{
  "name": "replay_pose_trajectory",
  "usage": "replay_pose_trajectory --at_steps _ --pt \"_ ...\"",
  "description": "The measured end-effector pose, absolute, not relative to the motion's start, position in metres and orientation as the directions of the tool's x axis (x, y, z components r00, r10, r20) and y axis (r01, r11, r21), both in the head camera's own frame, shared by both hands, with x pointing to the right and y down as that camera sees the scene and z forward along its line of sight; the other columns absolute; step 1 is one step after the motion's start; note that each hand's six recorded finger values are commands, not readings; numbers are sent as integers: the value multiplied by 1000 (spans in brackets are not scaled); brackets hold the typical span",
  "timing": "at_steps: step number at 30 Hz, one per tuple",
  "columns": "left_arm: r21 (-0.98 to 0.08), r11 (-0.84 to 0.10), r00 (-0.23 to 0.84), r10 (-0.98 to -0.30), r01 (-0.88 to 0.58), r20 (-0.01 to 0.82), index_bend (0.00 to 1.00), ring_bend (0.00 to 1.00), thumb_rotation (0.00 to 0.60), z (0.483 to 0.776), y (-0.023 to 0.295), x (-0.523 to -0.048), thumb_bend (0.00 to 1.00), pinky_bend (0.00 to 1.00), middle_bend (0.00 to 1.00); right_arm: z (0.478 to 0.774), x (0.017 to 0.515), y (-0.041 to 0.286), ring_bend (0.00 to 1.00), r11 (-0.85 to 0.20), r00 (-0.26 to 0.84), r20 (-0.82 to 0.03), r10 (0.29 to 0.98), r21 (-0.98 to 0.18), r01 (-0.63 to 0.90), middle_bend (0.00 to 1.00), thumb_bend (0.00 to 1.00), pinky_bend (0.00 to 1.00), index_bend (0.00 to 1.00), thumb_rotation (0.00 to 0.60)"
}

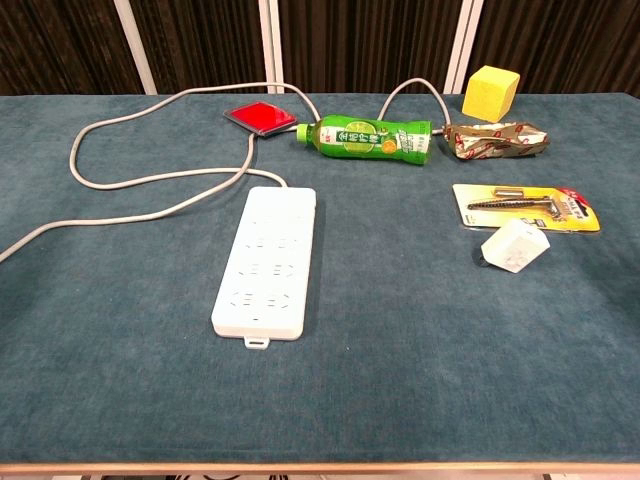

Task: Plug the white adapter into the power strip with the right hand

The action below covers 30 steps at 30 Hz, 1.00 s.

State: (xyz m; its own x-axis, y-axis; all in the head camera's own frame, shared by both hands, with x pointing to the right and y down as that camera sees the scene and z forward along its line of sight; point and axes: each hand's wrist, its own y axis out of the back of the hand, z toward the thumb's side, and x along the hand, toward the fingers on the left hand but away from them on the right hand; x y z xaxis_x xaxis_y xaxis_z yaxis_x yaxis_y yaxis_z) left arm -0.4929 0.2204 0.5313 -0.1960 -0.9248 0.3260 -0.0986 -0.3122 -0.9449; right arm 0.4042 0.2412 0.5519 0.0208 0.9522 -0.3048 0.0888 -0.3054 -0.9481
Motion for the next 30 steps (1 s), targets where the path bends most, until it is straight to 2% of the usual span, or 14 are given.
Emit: replay_pose_trajectory --at_steps 8,16,23,30 --pt "-945 -312 -193 -926 -97 325 141 0 600 531 220 -492 56 0 0 553 404 241 57 -312 18 -312 950 -946 87 4 321 74 34 600" --pt "-946 -309 -194 -926 -99 323 141 0 600 530 221 -493 56 0 0 554 405 244 56 -353 8 -354 935 -930 105 4 320 74 34 600" --pt "-949 -300 -205 -927 -100 314 141 0 600 527 221 -495 56 0 0 555 406 243 57 -383 -4 -391 920 -903 194 5 321 74 34 600" --pt "-947 -306 -195 -927 -102 321 141 0 600 527 223 -492 56 0 0 567 395 229 58 -494 44 -507 861 -812 312 5 321 74 34 600"
